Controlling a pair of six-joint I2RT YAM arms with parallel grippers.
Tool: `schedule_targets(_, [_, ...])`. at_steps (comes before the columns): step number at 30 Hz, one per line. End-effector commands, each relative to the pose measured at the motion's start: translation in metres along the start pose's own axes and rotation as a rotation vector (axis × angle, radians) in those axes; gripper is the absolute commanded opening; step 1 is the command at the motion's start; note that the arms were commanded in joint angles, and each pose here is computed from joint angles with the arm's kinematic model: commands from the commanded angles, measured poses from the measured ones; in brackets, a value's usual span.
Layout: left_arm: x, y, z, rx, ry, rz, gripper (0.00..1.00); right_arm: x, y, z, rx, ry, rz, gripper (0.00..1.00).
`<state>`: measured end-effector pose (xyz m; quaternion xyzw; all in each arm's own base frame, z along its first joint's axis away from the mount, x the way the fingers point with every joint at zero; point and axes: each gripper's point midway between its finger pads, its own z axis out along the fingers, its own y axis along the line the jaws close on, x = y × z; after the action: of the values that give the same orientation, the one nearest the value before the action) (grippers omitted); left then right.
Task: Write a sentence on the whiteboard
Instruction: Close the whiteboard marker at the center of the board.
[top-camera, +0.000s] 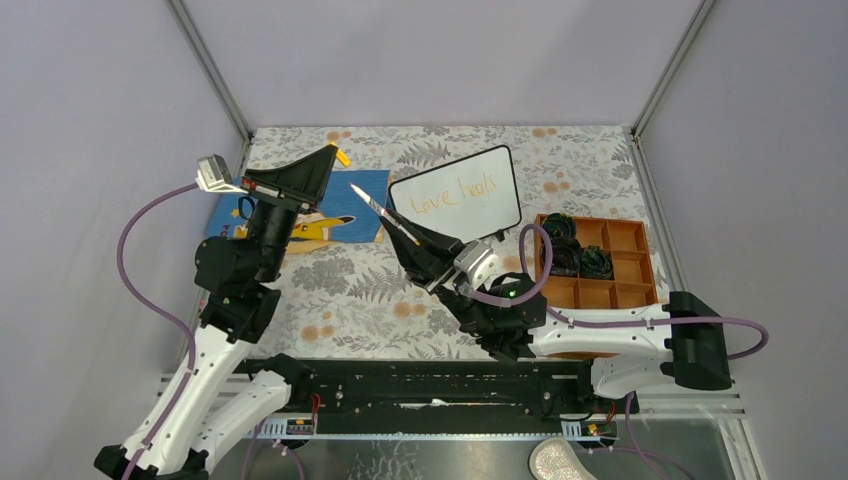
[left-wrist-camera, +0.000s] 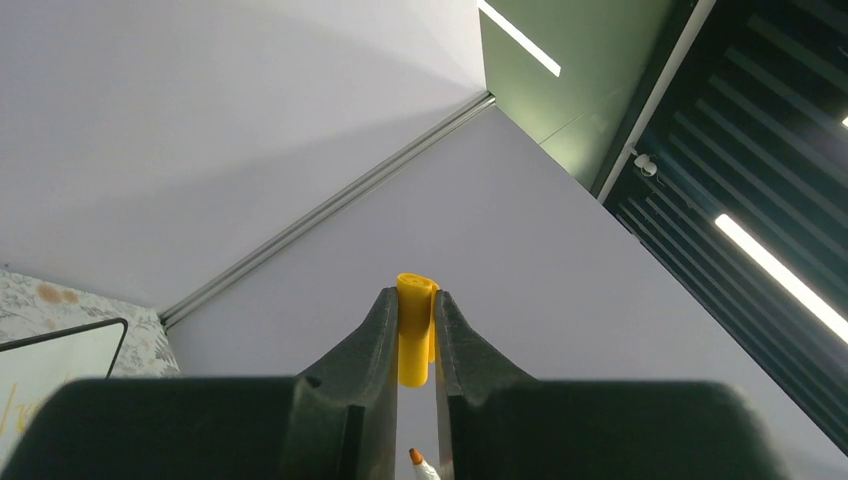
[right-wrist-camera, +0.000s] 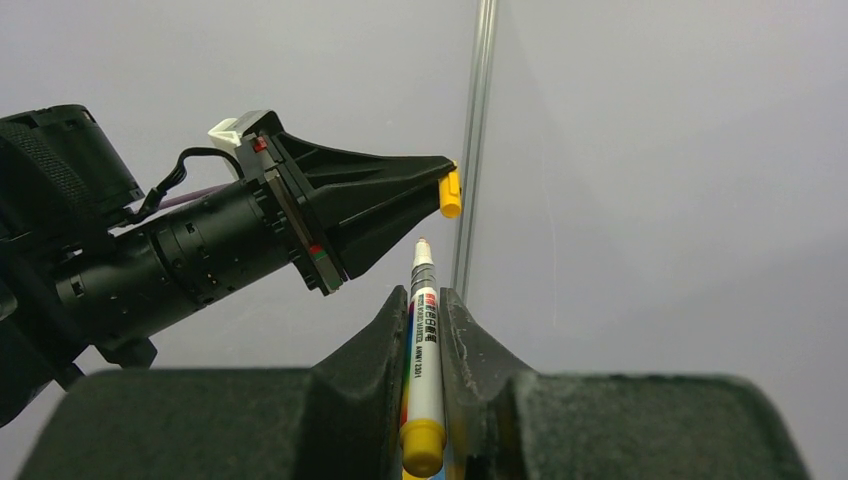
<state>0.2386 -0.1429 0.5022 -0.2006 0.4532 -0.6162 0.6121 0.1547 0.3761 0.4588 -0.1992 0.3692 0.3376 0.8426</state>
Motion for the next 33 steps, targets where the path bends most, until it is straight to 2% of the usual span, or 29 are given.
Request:
schedule_targets(1, [-0.007,-0.017,-0.004,0.062,-0.023,-0.027,0.00,-0.039,-0.015,0.012,0.076,-0.120,0.043,0.00])
schedule_targets(33, [-0.002,-0.010,-0.011,0.057,-0.008,-0.081,0.00,-0.031,-0.021,0.012,0.129,-0.107,0.048,0.00])
